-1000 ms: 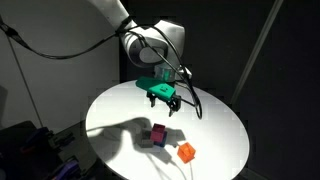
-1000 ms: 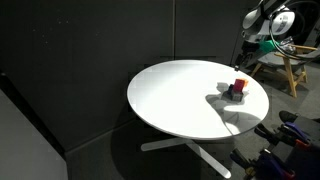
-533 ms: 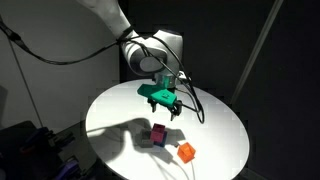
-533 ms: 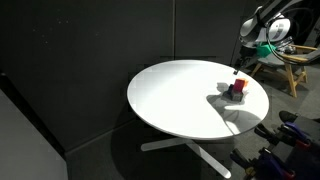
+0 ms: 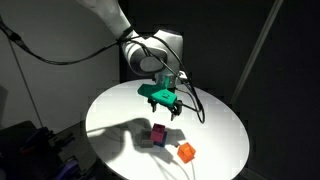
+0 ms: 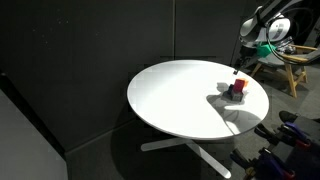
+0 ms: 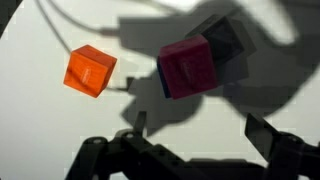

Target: Take the pink block off of the blue block

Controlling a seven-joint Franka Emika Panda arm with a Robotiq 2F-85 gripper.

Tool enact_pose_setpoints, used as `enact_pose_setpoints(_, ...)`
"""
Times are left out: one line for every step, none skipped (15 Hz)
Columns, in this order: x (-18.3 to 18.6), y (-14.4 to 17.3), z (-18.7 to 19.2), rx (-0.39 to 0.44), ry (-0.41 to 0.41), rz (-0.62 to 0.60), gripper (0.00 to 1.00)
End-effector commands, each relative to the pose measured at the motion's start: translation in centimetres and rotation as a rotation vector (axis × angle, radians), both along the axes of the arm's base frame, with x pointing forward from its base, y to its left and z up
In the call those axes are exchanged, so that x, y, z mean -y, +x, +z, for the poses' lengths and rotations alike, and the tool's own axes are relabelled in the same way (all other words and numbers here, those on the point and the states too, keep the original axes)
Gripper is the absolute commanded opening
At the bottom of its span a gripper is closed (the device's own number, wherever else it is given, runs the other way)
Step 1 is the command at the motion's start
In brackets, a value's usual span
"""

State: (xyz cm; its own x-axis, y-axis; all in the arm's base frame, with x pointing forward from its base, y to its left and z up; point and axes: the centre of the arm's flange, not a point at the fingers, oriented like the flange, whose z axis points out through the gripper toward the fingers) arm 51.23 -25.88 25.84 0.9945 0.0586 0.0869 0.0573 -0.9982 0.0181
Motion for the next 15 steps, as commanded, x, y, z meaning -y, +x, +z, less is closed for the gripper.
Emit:
enact_pose_setpoints(0.0,0.0,0.0,0.0,0.0,0.0,1.0)
enact_pose_setpoints(0.0,0.0,-0.1,0.001,0.003,0.004,1.0)
enact_pose_setpoints(0.0,0.0,-0.1,0.002,0.007,0.007,1.0)
enact_pose_setpoints(-0.1,-0.1,-0.2,0.0,0.007,0.014,1.0)
enact_pose_setpoints(-0.1,-0.1,-0.3,-0.001,0.006,0.019,1.0)
enact_pose_setpoints(-0.2,-0.1,-0.5,-0.001,0.002,0.024,1.0)
enact_pose_setpoints(-0.2,-0.2,-0.7,-0.002,-0.001,0.028,1.0)
enact_pose_setpoints(-0.1,-0.2,-0.8,-0.004,-0.006,0.034,1.0)
enact_pose_setpoints(0.0,-0.2,-1.0,-0.008,-0.01,0.042,1.0)
enact_pose_setpoints(0.0,-0.2,-1.2,-0.011,-0.011,0.047,1.0)
enact_pose_setpoints(0.1,-0.2,-1.3,-0.016,-0.014,0.055,1.0)
enact_pose_setpoints(0.2,-0.3,-1.6,-0.021,-0.019,0.069,1.0)
enact_pose_setpoints(0.2,-0.3,-1.7,-0.027,-0.022,0.081,1.0)
enact_pose_setpoints(0.3,-0.4,-1.9,-0.031,-0.027,0.101,1.0)
enact_pose_setpoints(0.3,-0.5,-2.0,-0.036,-0.03,0.122,1.0)
